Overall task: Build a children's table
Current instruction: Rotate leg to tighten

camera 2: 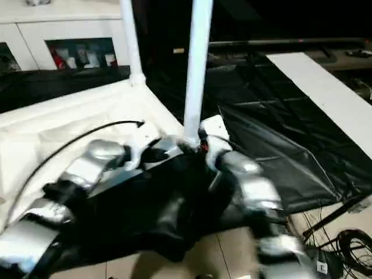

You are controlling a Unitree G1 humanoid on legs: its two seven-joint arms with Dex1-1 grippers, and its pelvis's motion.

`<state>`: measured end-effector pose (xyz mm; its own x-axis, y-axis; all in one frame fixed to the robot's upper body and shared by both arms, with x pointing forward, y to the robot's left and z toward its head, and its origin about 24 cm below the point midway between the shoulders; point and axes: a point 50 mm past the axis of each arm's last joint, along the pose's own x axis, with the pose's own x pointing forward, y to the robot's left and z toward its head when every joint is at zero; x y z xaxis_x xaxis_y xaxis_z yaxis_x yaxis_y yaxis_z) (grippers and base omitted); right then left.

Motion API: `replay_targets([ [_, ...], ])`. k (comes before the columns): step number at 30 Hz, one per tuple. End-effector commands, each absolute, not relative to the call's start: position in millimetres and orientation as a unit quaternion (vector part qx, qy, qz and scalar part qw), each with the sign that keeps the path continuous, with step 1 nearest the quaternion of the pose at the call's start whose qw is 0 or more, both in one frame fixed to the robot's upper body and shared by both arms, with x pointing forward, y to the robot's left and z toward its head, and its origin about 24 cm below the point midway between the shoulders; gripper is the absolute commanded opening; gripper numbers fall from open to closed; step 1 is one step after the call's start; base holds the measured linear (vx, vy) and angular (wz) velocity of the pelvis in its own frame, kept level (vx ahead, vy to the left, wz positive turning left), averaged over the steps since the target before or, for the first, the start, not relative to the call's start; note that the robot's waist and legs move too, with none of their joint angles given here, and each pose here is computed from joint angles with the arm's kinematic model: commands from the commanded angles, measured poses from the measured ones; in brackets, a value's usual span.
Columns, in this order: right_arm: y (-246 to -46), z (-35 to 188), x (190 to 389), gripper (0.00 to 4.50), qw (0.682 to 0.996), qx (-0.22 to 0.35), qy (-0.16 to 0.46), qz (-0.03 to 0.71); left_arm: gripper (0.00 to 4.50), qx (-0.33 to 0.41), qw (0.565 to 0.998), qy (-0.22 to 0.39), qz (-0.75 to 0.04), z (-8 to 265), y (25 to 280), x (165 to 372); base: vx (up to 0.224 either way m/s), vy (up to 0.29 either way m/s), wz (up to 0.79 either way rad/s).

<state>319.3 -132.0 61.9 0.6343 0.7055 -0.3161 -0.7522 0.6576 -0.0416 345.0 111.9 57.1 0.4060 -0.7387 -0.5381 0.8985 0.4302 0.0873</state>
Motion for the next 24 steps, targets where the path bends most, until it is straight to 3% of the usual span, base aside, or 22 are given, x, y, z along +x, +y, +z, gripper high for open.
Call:
replay_targets([
  [1, -122.1, 67, 312.7, 3.75, 0.873, -0.097, 0.123, 0.462, 0.0, 0.189, 0.78, 0.249, -0.542, 44, 109, 333, 0.055, -0.008, 0.01],
  [2, -122.1, 67, 312.7, 3.75, 0.873, -0.097, 0.123, 0.462, 0.0, 0.189, 0.78, 0.249, -0.542, 44, 109, 333, 0.055, -0.008, 0.01],
  [5, -144.0, 70, 304.0, 3.75, 0.842, -0.132, 0.139, 0.504, 0.0, 0.179, 0.72, 0.233, -0.629, 51, 119, 316, 0.0, 0.0, 0.0],
  [8, -148.2, 71, 300.3, 3.75, 0.828, -0.137, 0.147, 0.524, 0.0, 0.172, 0.706, 0.234, -0.646, 54, 125, 311, 0.0, 0.0, 0.0],
  [17, -148.5, 68, 286.6, 3.75, 0.781, -0.142, 0.176, 0.582, 0.0, 0.171, 0.7, 0.237, -0.651, 58, 129, 307, 0.0, 0.0, 0.0],
  [24, -149.8, 66, 288.6, 3.6, 0.78, -0.145, 0.181, 0.581, 0.0, 0.172, 0.699, 0.236, -0.653, 61, 130, 306, 0.0, 0.0, 0.0],
])
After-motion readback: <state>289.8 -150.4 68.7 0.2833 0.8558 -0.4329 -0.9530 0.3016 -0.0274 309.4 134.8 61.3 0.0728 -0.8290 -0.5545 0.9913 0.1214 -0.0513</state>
